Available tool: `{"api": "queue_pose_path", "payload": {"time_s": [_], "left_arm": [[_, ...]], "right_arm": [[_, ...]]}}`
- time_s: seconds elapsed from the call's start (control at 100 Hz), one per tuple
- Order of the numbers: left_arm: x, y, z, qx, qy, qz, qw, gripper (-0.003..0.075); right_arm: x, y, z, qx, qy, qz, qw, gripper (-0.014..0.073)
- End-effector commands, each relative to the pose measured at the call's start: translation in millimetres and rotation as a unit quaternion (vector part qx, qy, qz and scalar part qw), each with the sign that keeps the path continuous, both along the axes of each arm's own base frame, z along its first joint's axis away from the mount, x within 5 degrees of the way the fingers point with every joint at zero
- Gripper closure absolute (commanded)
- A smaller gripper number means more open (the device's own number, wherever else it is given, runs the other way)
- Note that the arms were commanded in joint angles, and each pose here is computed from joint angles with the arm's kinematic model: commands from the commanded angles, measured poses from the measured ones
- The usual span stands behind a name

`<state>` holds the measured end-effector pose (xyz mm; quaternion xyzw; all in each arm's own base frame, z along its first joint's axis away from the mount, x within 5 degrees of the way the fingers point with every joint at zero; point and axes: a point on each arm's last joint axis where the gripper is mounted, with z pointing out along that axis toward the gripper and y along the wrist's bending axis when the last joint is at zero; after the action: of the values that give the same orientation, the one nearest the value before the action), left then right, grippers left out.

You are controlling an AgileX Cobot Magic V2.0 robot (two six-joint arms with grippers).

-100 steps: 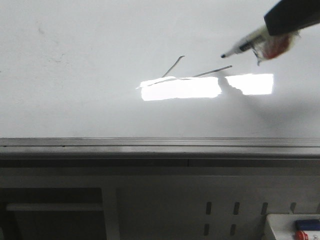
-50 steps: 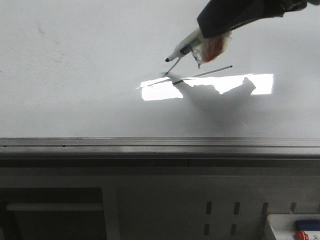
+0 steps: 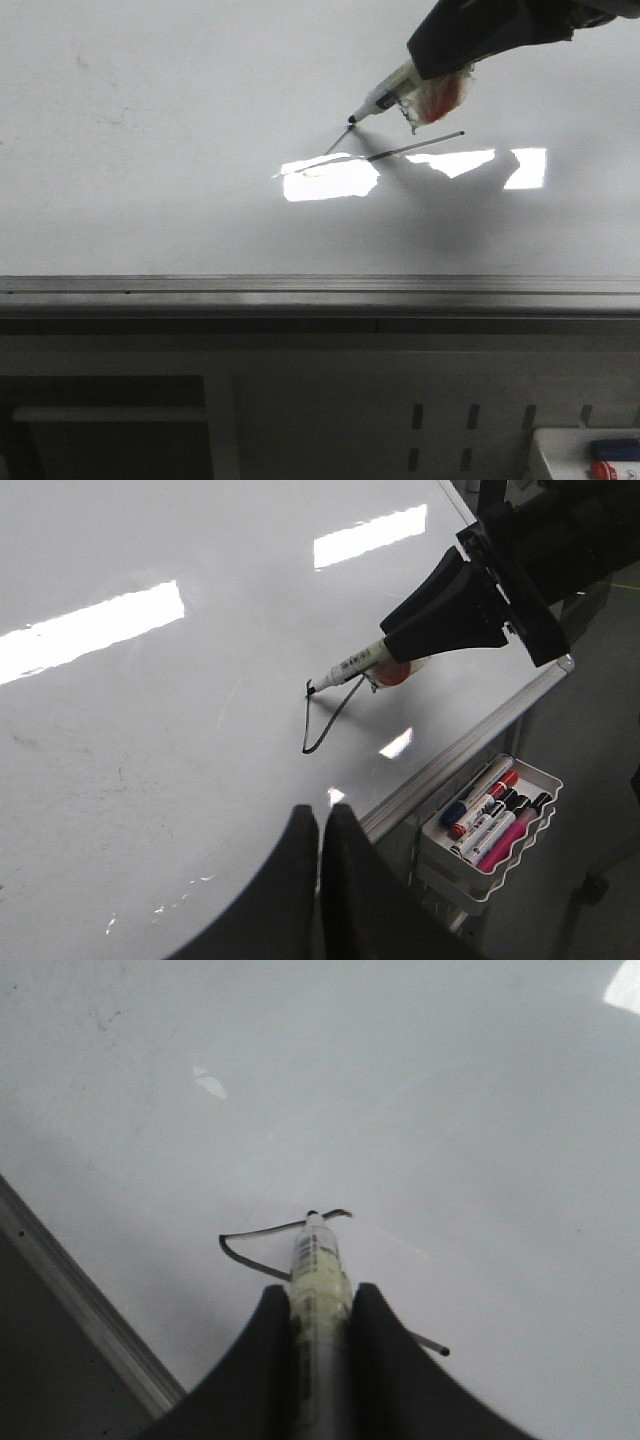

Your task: Write number 4 on whiteboard

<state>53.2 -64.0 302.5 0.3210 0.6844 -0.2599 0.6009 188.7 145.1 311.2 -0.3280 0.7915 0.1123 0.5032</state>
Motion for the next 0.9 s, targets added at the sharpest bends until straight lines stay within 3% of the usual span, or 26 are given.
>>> {"api": "queue_pose_path", "payload": {"time_s": [0.0,0.56,0.73,0.89], "left_arm": [[2.2,1.9,12.7,-0.034,-0.011,0.019,0.999,0.0741],[4.1,3.5,14.7,-0.042,-0.020,0.032,0.998,0.0741],[4.1,3.5,14.7,-0.042,-0.020,0.032,0.998,0.0741],[4.1,3.5,14.7,-0.042,-0.020,0.032,0.998,0.0741]], "right_arm": [[3.7,-2.8,24.1,0.035,-0.060,0.000,0.998,0.0638],[10.6,-10.9,16.2,0.023,-0.029,-0.029,0.999,0.0639],[6.9,-11.1,6.8,0.035,0.022,-0.043,0.998,0.0639],[-5.3,-7.0,-21.6,0.039,0.077,-0.035,0.996,0.0639]]}}
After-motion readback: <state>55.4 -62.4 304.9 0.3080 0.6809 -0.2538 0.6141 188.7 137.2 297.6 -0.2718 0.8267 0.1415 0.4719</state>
